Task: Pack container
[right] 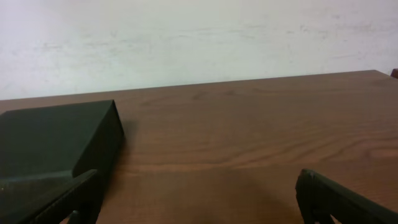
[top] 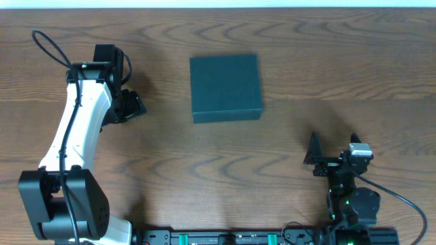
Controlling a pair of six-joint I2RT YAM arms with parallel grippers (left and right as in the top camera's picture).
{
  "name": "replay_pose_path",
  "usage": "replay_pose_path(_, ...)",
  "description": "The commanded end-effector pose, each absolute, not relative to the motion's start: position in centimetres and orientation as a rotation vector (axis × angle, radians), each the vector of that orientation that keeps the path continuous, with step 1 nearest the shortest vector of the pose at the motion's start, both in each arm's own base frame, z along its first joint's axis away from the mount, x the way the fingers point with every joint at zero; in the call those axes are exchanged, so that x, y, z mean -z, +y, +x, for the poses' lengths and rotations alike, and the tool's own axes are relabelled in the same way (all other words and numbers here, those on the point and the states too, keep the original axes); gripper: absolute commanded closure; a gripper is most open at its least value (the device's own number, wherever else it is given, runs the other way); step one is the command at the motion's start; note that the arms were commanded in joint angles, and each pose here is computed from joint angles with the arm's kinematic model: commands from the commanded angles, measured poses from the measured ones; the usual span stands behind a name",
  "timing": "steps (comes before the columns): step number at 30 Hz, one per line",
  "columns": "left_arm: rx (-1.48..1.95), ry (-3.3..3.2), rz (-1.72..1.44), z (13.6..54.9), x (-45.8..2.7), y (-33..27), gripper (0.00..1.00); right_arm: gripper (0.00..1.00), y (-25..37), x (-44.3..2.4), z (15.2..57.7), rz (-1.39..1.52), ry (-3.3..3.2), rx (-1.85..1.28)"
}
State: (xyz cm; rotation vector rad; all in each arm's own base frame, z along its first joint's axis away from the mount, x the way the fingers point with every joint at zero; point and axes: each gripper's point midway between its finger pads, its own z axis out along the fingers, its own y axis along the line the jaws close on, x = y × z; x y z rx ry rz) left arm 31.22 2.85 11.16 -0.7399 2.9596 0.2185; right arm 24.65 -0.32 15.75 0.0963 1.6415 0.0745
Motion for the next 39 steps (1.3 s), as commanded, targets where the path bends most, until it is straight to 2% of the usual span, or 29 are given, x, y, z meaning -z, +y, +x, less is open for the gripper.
replay_pose_path(1,-0.227,2.959,-0.752,30.9,-11.3,3.2,0.05,0.01,-0.1,-15.6,24.6,0.1,1.644,-0.089)
replay_pose_path(4,-0.147,2.983,-0.771,29.3,-12.7,2.1,0.05,0.01,-0.1,-15.6,24.6,0.1,1.644,-0.089)
replay_pose_path(12,0.068,2.747,-0.668,29.4,-19.3,-0.1,0.05,0.01,-0.1,-15.6,24.6,0.1,1.644,-0.089)
replay_pose_path(16,0.173,2.472,-0.466,31.0,-25.6,-2.0,0.05,0.01,-0.1,-15.6,24.6,0.1,1.644,-0.089)
replay_pose_path(19,0.201,2.269,-0.281,30.7,-30.9,-3.1,0.05,0.01,-0.1,-15.6,24.6,0.1,1.644,-0.089)
replay_pose_path(23,0.185,2.0,-0.121,29.0,-37.8,-3.1,0.05,0.01,-0.1,-15.6,24.6,0.1,1.644,-0.089)
replay_pose_path(26,0.132,1.882,-0.02,26.9,-40.8,-2.8,0.05,0.01,-0.1,-15.6,24.6,0.1,1.644,-0.089)
replay_pose_path(31,0.059,1.788,0.081,23.9,-41.9,-2.4,0.05,0.01,-0.1,-15.6,24.6,0.1,1.644,-0.089)
replay_pose_path(39,0.085,1.593,0.101,23.3,-37.6,-2.8,0.05,0.01,-0.1,-15.6,24.6,0.1,1.644,-0.089)
